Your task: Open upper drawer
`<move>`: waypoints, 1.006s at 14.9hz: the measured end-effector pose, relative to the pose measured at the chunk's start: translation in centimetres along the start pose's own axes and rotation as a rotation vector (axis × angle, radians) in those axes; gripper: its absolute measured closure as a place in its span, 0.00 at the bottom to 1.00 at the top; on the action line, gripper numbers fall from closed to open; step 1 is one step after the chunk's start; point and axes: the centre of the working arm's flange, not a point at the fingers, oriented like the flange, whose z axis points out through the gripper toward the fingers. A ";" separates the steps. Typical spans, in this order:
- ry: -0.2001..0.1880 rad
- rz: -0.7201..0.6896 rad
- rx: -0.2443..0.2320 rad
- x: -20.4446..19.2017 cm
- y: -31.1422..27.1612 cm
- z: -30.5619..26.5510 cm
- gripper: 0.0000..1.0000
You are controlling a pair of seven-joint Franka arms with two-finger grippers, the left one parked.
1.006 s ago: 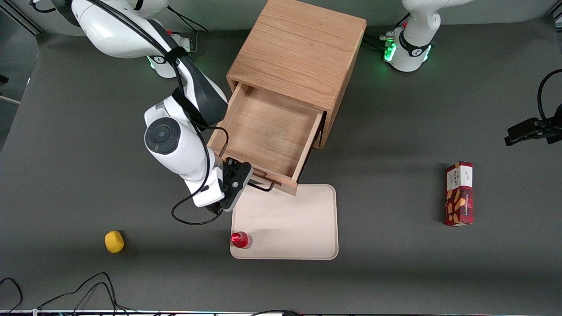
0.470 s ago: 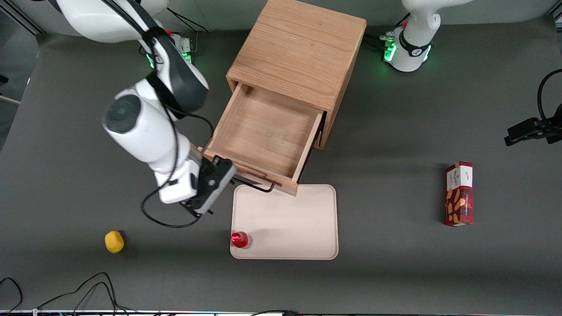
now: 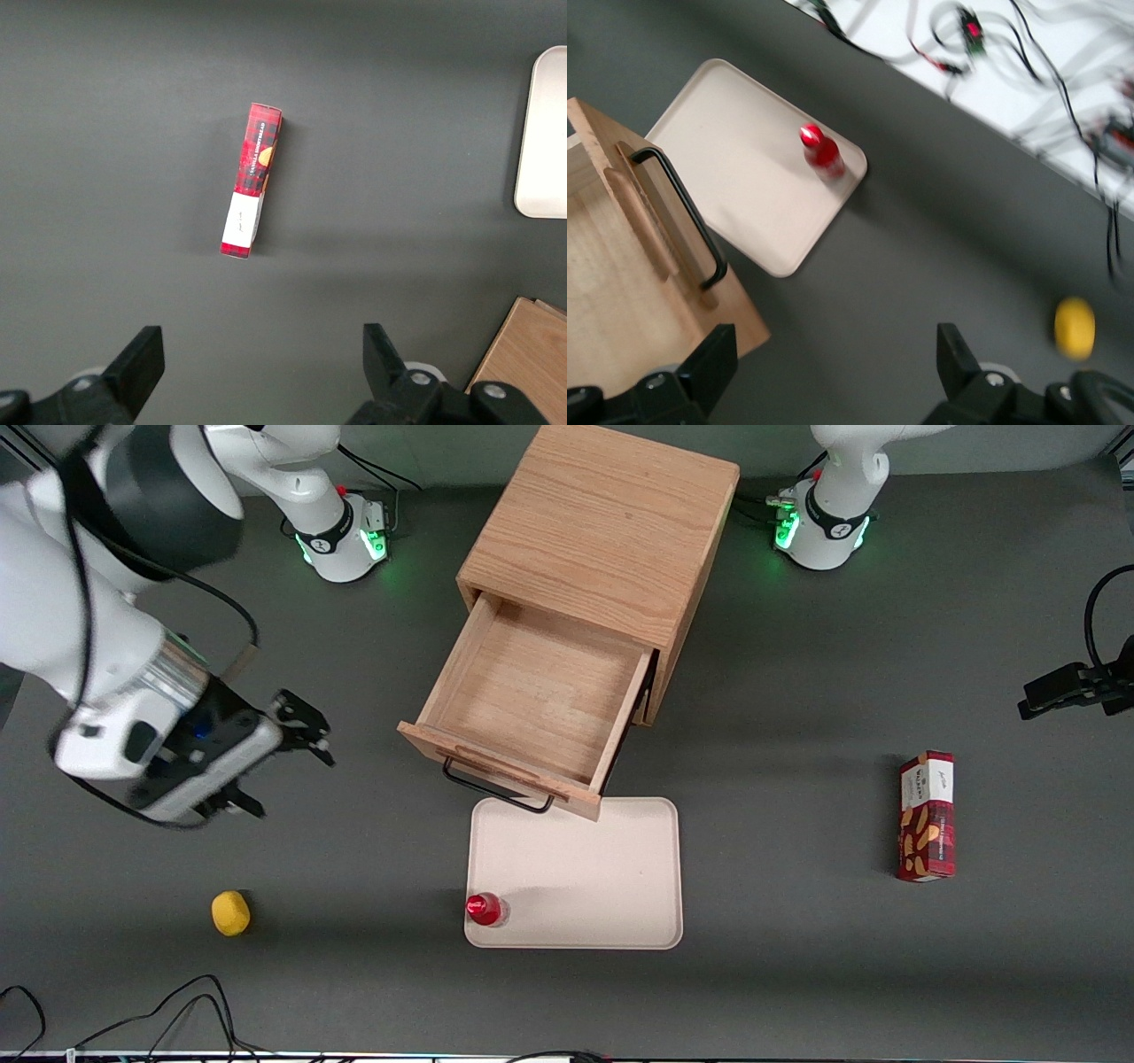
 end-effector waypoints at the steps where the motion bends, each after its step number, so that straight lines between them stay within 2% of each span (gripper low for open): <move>1: -0.028 0.086 -0.005 -1.4 0.6 -1.1 0.00; 4: -0.125 0.273 -0.019 -6.1 3.5 -2.7 0.00; 7: -0.222 0.467 -0.035 -10.6 6.4 -1.7 0.00; 10: -0.254 0.515 -0.070 -12.2 7.2 -0.9 0.00; 15: -0.248 0.511 -0.094 -12.4 6.7 -1.5 0.00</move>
